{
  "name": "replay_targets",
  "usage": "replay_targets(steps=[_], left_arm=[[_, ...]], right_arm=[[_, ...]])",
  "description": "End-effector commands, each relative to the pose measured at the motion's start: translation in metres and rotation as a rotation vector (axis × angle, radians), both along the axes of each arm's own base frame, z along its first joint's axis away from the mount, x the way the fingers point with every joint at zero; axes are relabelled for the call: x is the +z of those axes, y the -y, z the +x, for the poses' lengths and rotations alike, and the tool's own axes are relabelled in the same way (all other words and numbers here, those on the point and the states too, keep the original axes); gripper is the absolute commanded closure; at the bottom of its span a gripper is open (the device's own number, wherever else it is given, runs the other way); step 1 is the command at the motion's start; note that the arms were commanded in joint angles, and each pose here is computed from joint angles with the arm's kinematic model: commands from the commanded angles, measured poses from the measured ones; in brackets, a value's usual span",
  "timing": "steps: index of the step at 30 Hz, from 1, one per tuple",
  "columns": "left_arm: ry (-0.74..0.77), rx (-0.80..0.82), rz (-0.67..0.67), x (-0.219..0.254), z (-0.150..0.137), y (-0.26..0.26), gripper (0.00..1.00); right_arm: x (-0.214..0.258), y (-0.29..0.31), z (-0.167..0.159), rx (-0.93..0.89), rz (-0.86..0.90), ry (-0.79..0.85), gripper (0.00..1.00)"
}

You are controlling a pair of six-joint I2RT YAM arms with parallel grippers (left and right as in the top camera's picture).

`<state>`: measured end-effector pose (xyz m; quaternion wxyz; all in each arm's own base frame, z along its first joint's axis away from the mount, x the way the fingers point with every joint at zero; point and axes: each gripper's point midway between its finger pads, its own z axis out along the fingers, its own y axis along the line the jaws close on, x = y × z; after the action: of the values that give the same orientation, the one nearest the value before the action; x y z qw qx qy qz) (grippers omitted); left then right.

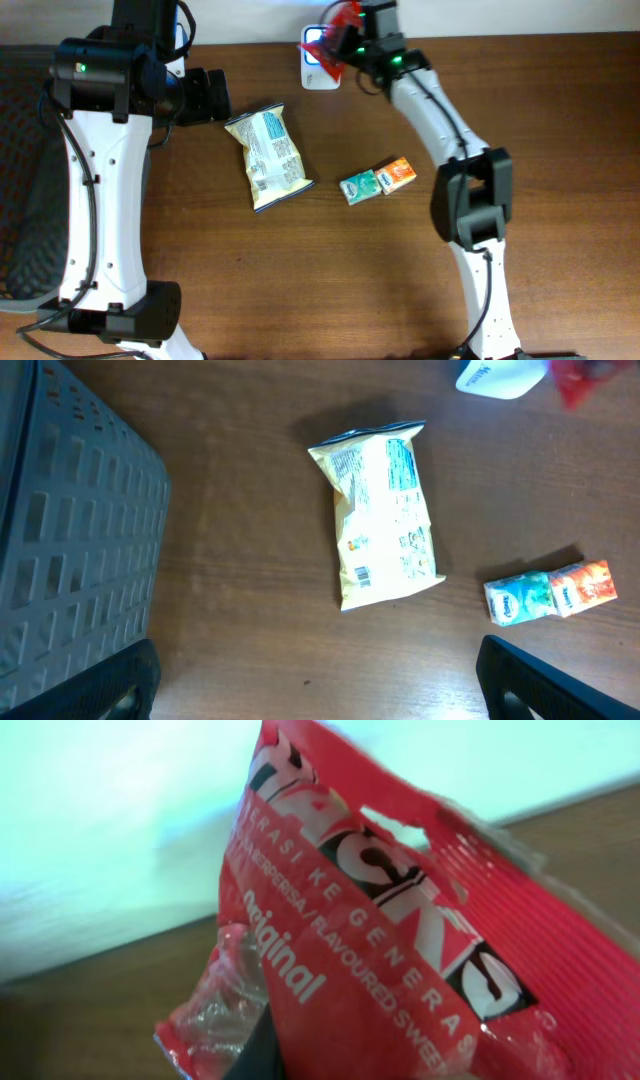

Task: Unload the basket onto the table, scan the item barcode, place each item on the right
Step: 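Carry the red bag to the right table edge and drop it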

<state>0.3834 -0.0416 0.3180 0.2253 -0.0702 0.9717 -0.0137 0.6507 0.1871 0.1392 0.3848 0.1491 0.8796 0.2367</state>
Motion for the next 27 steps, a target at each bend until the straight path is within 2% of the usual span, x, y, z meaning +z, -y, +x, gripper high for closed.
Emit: replay_targets(steps=[1, 4, 5, 9, 10, 14, 15, 16, 17, 19, 20, 21, 23, 24, 26, 27], left_arm=[[0.021, 0.016, 0.002, 0.007, -0.003, -0.003, 0.01], [0.021, 0.016, 0.002, 0.007, -0.003, -0.003, 0.01], [0.021, 0.016, 0.002, 0.007, -0.003, -0.003, 0.01], [0.021, 0.016, 0.002, 0.007, -0.003, -0.003, 0.01], [0.021, 0.016, 0.002, 0.007, -0.003, -0.003, 0.01], [0.021, 0.016, 0.002, 0.007, -0.003, -0.003, 0.01], [0.021, 0.016, 0.002, 0.007, -0.003, -0.003, 0.01], [0.021, 0.016, 0.002, 0.007, -0.003, -0.003, 0.01], [0.021, 0.016, 0.002, 0.007, -0.003, -0.003, 0.01], [0.021, 0.016, 0.002, 0.007, -0.003, -0.003, 0.01], [0.021, 0.016, 0.002, 0.007, -0.003, -0.003, 0.01], [0.021, 0.016, 0.002, 0.007, -0.003, -0.003, 0.01], [0.021, 0.016, 0.002, 0.007, -0.003, -0.003, 0.01], [0.022, 0.016, 0.002, 0.007, -0.003, -0.003, 0.01], [0.021, 0.016, 0.002, 0.007, -0.003, -0.003, 0.01], [0.021, 0.016, 0.002, 0.007, -0.003, -0.003, 0.01]], right_arm=[[0.097, 0.109, -0.003, -0.158, -0.005, 0.087, 0.95], [0.067, 0.253, -0.04, -0.384, -0.029, -0.123, 0.96], [0.052, 0.315, -0.066, -0.456, -0.06, -0.211, 0.96], [0.027, 0.465, -0.156, -0.635, -0.226, -0.397, 0.96], [0.023, 0.495, -0.178, -0.704, -0.251, -0.44, 0.96], [-0.002, 0.571, -0.232, -0.775, -0.28, -0.51, 0.91], [-0.013, 0.588, -0.244, -0.812, -0.28, -0.532, 0.69], [-0.02, 0.597, -0.252, -0.831, -0.274, -0.545, 0.14], [-0.023, 0.606, -0.261, -0.851, -0.266, -0.553, 0.01], [-0.009, 0.607, -0.267, -0.86, -0.26, -0.544, 0.01], [0.005, 0.596, -0.26, -0.826, -0.228, -0.511, 0.01], [0.023, 0.569, -0.238, -0.729, -0.135, -0.43, 0.01], [0.062, 0.467, -0.179, -0.327, 0.153, -0.221, 0.01], [0.074, 0.386, -0.156, -0.017, 0.22, -0.147, 0.01], [0.059, 0.276, -0.144, 0.302, 0.1, -0.198, 0.01], [0.042, 0.221, -0.141, 0.398, 0.02, -0.266, 0.01]])
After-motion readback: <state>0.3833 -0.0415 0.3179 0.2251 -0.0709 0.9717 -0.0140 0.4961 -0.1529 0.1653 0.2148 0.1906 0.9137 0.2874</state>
